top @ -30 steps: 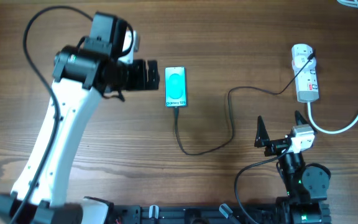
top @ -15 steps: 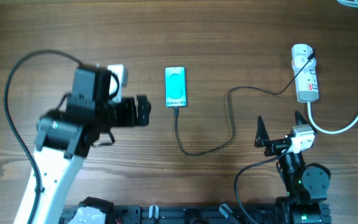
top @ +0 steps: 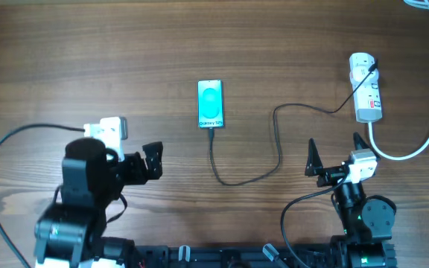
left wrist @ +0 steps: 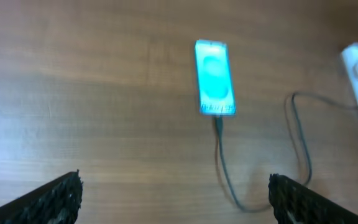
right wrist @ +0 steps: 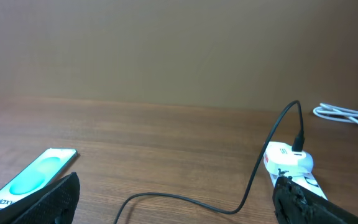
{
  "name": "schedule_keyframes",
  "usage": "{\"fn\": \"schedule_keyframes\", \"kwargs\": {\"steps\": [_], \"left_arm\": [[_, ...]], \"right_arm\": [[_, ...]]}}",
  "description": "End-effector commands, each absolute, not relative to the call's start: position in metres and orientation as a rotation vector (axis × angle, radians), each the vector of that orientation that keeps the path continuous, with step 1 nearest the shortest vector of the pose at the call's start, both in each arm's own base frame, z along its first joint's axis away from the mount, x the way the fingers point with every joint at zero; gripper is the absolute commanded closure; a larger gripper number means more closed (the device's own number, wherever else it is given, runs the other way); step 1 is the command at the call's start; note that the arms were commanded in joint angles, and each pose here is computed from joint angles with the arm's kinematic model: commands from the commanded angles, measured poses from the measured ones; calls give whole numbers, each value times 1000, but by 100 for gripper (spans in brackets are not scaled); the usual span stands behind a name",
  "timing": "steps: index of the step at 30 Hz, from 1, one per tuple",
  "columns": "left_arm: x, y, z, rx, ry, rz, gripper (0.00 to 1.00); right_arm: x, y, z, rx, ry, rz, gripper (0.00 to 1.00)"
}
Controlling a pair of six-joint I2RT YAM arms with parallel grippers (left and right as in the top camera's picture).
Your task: Plug charger to phone and switch on socket
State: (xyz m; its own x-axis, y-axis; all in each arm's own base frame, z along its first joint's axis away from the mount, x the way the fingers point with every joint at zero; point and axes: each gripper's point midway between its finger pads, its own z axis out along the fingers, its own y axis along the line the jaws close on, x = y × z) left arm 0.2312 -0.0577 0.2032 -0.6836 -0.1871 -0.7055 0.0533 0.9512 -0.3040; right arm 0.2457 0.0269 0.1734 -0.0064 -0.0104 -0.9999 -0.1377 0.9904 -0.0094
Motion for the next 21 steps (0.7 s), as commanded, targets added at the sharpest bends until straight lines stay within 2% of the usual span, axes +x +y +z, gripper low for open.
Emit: {"fn": "schedule_keyframes", "kwargs": {"steps": [1, 8, 21], "left_arm": [[227, -55, 216, -69, 2121, -394, 0], [215, -53, 215, -45, 1928, -412, 0], [228, -46, 220, -31, 1620, -415, 0]], "right_arm": [[245, 24, 176, -115, 1563, 77, 0], [245, 24, 176, -115, 1563, 77, 0], [246, 24, 176, -115, 1564, 77, 0]]}}
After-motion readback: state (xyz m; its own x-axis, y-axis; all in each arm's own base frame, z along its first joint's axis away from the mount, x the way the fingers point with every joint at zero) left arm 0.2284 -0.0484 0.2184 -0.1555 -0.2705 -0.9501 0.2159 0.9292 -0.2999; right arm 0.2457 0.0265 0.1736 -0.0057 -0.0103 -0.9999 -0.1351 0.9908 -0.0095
